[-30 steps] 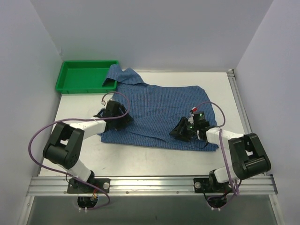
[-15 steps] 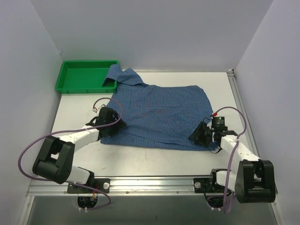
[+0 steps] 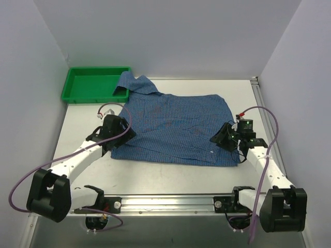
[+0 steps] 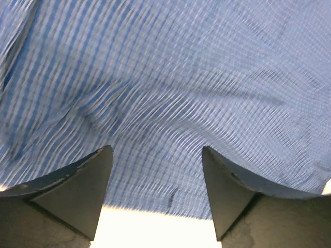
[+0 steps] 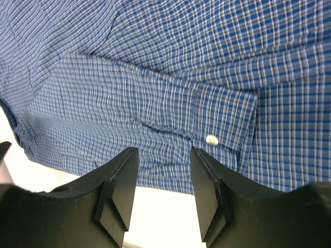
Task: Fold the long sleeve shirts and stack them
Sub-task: Fold the shirt
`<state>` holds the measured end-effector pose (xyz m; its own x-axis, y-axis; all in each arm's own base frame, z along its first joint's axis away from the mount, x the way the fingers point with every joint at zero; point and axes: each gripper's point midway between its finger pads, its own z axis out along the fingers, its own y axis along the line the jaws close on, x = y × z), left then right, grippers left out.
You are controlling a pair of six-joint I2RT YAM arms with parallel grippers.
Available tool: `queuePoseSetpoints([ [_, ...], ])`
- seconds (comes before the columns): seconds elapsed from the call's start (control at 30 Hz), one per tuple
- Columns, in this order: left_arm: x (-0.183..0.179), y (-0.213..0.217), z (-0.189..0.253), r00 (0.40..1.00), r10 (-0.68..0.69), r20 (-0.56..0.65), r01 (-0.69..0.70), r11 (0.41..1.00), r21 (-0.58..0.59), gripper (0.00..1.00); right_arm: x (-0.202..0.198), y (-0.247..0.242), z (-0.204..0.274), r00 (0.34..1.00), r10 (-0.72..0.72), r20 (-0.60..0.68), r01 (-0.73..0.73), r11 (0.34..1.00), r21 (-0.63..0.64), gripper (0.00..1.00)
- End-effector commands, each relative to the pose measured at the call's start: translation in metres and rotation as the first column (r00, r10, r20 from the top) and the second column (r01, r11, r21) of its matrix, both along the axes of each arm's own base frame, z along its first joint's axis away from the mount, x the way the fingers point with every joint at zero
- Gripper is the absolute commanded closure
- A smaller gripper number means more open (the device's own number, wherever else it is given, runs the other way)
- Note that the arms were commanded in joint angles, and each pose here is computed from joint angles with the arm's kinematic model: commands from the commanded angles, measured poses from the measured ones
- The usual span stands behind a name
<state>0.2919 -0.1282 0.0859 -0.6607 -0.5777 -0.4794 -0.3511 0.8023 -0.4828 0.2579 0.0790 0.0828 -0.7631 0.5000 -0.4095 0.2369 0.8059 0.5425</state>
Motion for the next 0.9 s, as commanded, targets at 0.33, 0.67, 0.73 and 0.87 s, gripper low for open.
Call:
queuePoseSetpoints([
  [0.33, 0.047, 0.002, -0.049, 0.996, 0.067, -0.064, -0.065, 0.997, 0.036, 0.32, 0.037, -0.018, -0.047, 0.991, -0.124, -0.048, 0.124, 0.992, 0.008, 0.57],
  [0.67, 0.027, 0.042, -0.041, 0.977, 0.195, -0.081, -0.188, 0.979, 0.083, 0.29, 0.02, -0.054, -0.068, 0.968, -0.225, -0.109, 0.221, 0.974, -0.041, 0.57],
  [0.73, 0.021, 0.045, -0.033, 0.979, 0.187, -0.083, -0.178, 0.979, 0.1, 0.26, 0.025, -0.058, -0.05, 0.973, -0.219, -0.071, 0.215, 0.975, -0.062, 0.57],
  [0.87, 0.016, 0.047, -0.002, 0.988, 0.156, -0.017, -0.153, 0.982, 0.114, 0.21, 0.024, -0.048, -0.021, 0.99, -0.14, -0.034, 0.134, 0.981, -0.141, 0.57],
])
